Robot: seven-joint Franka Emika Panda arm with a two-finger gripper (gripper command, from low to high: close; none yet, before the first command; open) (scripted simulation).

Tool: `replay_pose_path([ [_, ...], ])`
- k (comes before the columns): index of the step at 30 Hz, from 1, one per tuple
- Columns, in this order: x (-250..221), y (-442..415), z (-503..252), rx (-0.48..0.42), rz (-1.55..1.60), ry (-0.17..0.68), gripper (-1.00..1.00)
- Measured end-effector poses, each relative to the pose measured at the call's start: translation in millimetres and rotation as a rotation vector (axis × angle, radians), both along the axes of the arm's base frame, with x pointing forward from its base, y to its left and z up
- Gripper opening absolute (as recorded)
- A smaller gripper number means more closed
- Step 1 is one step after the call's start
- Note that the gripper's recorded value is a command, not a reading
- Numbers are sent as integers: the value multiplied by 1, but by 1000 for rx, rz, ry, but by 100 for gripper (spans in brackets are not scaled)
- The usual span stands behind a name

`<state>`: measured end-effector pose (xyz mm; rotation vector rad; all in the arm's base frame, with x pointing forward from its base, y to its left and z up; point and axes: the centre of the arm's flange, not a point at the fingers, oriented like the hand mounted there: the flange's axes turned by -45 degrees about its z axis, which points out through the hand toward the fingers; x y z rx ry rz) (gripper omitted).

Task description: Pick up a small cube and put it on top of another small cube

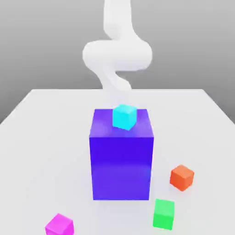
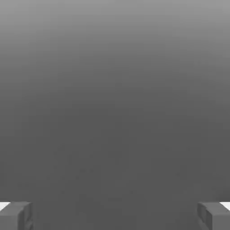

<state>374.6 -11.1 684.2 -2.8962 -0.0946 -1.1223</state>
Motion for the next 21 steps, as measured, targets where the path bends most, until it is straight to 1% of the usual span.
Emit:
replay_pose_path([
  [5, 53, -18, -62, -8, 156, 110, 0],
  [11, 101, -32, -144, -26, 322, 219, 0],
  [16, 128, -43, -217, -54, 447, 299, 0],
  [21, 144, -54, -289, -96, 562, 371, 0],
])
